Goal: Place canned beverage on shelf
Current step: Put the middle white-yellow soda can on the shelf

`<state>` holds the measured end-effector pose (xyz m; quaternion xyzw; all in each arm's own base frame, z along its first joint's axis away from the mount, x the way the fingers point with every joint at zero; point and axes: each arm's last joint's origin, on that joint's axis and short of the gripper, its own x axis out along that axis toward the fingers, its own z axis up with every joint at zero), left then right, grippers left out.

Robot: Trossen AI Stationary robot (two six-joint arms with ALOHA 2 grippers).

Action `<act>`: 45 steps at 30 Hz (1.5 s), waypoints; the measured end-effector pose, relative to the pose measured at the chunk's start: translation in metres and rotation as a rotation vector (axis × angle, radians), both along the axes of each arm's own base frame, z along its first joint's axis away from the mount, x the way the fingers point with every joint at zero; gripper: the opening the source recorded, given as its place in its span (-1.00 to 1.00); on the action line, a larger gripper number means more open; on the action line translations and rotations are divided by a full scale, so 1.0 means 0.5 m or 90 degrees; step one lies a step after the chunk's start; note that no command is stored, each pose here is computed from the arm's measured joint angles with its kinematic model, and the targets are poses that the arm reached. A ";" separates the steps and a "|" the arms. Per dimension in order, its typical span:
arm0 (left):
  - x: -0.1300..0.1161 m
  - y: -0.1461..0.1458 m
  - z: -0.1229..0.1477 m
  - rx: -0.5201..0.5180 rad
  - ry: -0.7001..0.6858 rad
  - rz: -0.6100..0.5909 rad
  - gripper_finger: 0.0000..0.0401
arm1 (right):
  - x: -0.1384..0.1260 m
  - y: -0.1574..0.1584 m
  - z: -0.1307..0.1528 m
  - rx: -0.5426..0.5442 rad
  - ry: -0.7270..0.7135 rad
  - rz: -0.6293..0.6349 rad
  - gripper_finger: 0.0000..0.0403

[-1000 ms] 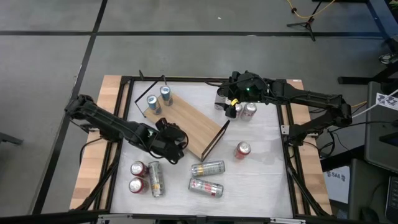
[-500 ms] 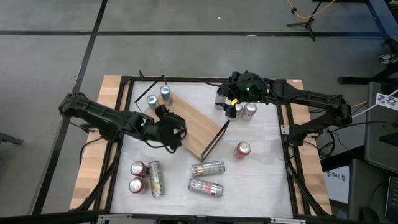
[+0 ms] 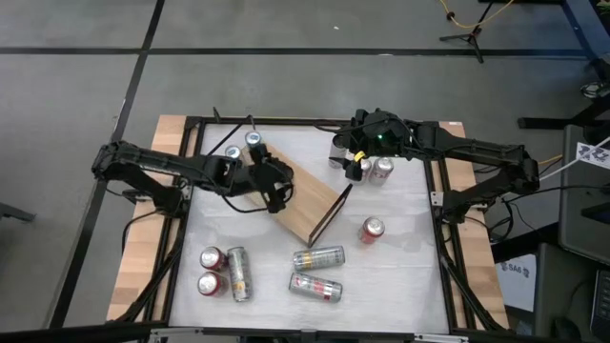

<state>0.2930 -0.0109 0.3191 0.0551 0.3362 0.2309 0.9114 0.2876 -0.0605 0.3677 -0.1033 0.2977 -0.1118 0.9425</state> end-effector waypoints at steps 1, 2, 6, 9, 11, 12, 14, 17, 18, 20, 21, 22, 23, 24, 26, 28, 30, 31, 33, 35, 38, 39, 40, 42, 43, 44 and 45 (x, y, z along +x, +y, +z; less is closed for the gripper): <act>0.005 0.004 -0.003 -0.001 0.004 -0.009 0.40 | 0.000 0.000 0.000 0.000 0.000 0.000 0.73; 0.010 0.007 -0.005 -0.003 0.003 -0.019 0.40 | 0.000 0.000 0.000 0.000 0.000 0.000 0.73; 0.033 0.017 -0.022 -0.014 0.013 -0.056 0.40 | 0.000 0.000 0.000 0.000 0.000 0.000 0.73; 0.051 0.023 -0.039 -0.021 0.026 -0.084 0.40 | 0.000 0.000 0.000 0.000 0.000 0.000 0.73; 0.063 0.026 -0.048 -0.025 0.026 -0.099 0.40 | 0.000 0.000 0.000 0.000 0.000 0.000 0.73; 0.068 0.027 -0.052 -0.027 0.027 -0.107 0.40 | 0.000 0.000 0.000 0.000 0.000 0.000 0.73; 0.078 0.030 -0.058 -0.029 0.022 -0.118 0.40 | 0.000 0.000 0.000 0.000 0.000 0.000 0.73; 0.088 0.030 -0.069 -0.031 0.026 -0.132 0.40 | 0.000 0.000 0.000 0.000 0.000 0.000 0.73; 0.091 0.030 -0.072 -0.032 0.026 -0.134 0.40 | 0.000 0.000 0.000 0.000 0.000 0.000 0.73; 0.095 0.030 -0.079 -0.032 0.033 -0.135 0.40 | 0.000 0.000 0.000 0.000 0.000 0.000 0.73; 0.096 0.030 -0.081 -0.031 0.036 -0.137 0.40 | 0.000 0.000 0.000 0.000 0.000 0.000 0.73; 0.098 0.030 -0.084 -0.030 0.041 -0.138 0.40 | 0.000 0.000 0.000 0.000 0.000 0.000 0.73; 0.100 0.030 -0.087 -0.027 0.043 -0.139 0.40 | 0.000 0.000 0.000 0.000 0.000 0.000 0.73; 0.102 0.030 -0.090 -0.024 0.046 -0.142 0.40 | 0.000 0.000 0.000 0.000 0.000 0.000 0.73; 0.104 0.030 -0.092 -0.022 0.046 -0.142 0.40 | 0.000 0.000 0.000 0.000 0.000 0.000 0.73; 0.105 0.030 -0.093 -0.022 0.047 -0.142 0.40 | 0.000 0.000 0.000 0.000 0.000 0.000 0.73; 0.105 0.030 -0.093 -0.022 0.047 -0.142 0.40 | 0.000 0.000 0.000 0.000 0.000 0.000 0.73; 0.106 0.030 -0.093 -0.022 0.045 -0.139 0.40 | 0.000 0.000 0.000 0.000 0.000 0.000 0.73; 0.106 0.030 -0.092 -0.021 0.041 -0.133 0.40 | 0.000 0.000 0.000 0.000 0.000 0.000 0.73; 0.107 0.030 -0.092 -0.024 0.036 -0.126 0.40 | 0.000 0.000 0.000 0.000 0.000 0.000 0.73; 0.107 0.031 -0.092 -0.025 0.036 -0.124 0.40 | 0.000 0.000 0.000 0.000 0.000 0.000 0.73; 0.107 0.031 -0.092 -0.025 0.035 -0.124 0.40 | 0.000 0.000 0.000 0.000 0.000 0.000 0.73; 0.107 0.031 -0.092 -0.025 0.035 -0.123 0.40 | 0.000 0.000 0.000 0.000 0.000 0.000 0.73; 0.107 0.031 -0.093 -0.025 0.035 -0.123 0.40 | 0.000 0.000 0.000 0.000 0.000 0.000 0.73; 0.107 0.031 -0.092 -0.026 0.035 -0.123 0.40 | 0.000 0.000 0.000 0.000 0.000 0.000 0.73; 0.107 0.031 -0.093 -0.027 0.034 -0.121 0.40 | 0.000 0.000 0.000 0.000 0.000 0.000 0.73; 0.107 0.031 -0.093 -0.028 0.034 -0.121 0.40 | 0.000 0.000 0.000 0.000 0.000 0.000 0.73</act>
